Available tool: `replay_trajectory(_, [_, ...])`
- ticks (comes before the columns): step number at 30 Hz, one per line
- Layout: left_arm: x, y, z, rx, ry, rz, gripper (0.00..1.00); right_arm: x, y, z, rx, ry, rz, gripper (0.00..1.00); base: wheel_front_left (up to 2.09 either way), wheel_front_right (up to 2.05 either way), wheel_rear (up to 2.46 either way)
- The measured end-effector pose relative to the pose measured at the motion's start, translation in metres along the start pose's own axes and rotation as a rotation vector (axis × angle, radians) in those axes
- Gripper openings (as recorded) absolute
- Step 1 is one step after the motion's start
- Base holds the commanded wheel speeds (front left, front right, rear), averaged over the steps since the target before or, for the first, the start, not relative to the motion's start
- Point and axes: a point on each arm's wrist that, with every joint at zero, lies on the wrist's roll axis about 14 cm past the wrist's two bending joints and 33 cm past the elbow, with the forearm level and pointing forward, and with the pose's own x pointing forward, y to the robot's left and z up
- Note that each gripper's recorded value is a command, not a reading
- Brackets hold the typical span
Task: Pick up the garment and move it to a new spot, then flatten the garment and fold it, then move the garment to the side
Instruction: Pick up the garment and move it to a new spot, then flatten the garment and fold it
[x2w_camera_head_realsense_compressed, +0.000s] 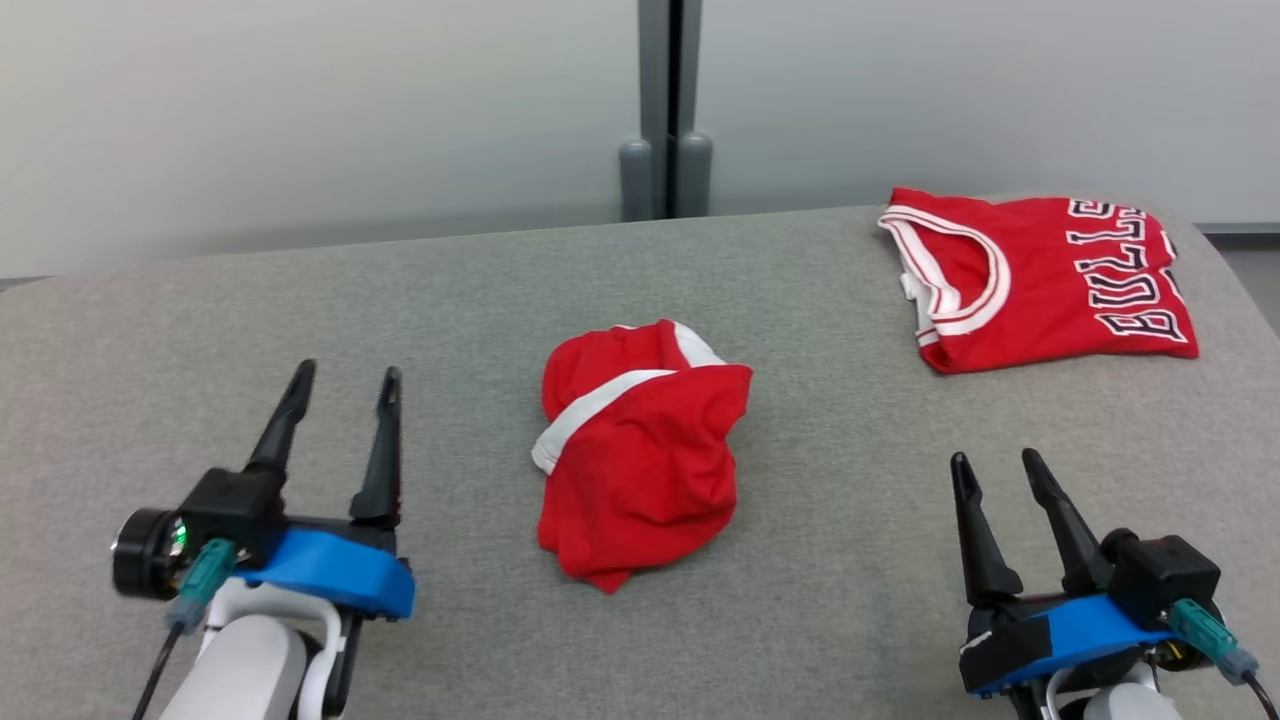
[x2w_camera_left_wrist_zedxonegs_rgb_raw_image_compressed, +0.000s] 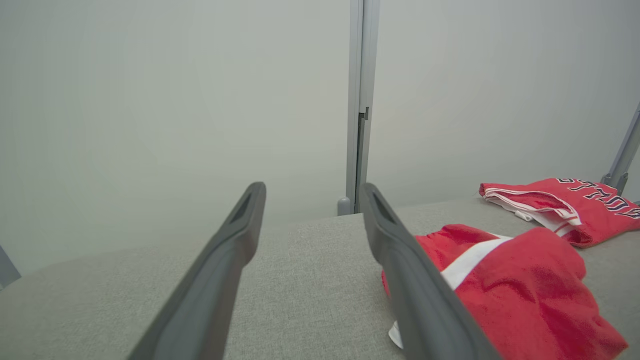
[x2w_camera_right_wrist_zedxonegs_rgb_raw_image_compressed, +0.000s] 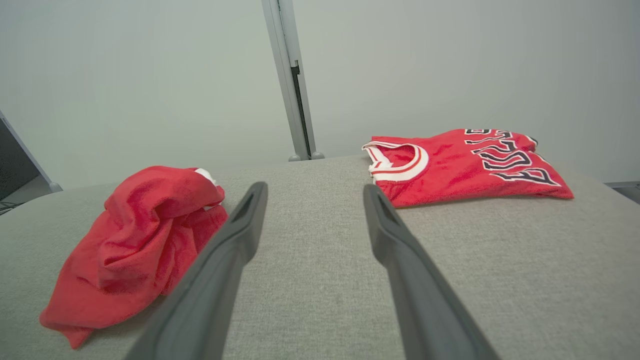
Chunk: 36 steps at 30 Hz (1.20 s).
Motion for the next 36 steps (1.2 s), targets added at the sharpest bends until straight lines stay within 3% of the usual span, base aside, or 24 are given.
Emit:
replay_trajectory(8, [-0.057, 0.053, 0.017, 0.013, -0.056, 0.203, 1.00, 0.005, 0.018, 0.000, 0.004, 0.004, 0.051, 1.00, 0.00, 0.00, 0.00])
replay_trajectory(16, [-0.106, 0.070, 0.000, 0.007, -0.011, 0.310, 1.00, -0.003, 0.027, -0.003, 0.005, 0.014, 0.079, 1.00, 0.00, 0.00, 0.00])
replay_trajectory(19, [-0.118, 0.074, -0.008, 0.005, 0.015, 0.331, 0.99, -0.007, 0.029, -0.007, -0.001, 0.030, 0.086, 1.00, 0.00, 0.00, 0.00])
replay_trajectory(20, [-0.121, 0.074, -0.010, 0.004, 0.022, 0.336, 0.94, -0.007, 0.030, -0.007, -0.004, 0.031, 0.090, 1.00, 0.00, 0.00, 0.00])
replay_trajectory(22, [-0.125, 0.074, -0.015, 0.003, 0.035, 0.342, 1.00, -0.010, 0.030, -0.009, -0.006, 0.041, 0.090, 1.00, 0.00, 0.00, 0.00])
replay_trajectory(36, [-0.131, 0.067, -0.034, -0.016, 0.090, 0.332, 1.00, -0.018, 0.027, -0.012, -0.008, 0.066, 0.079, 1.00, 0.00, 0.00, 0.00])
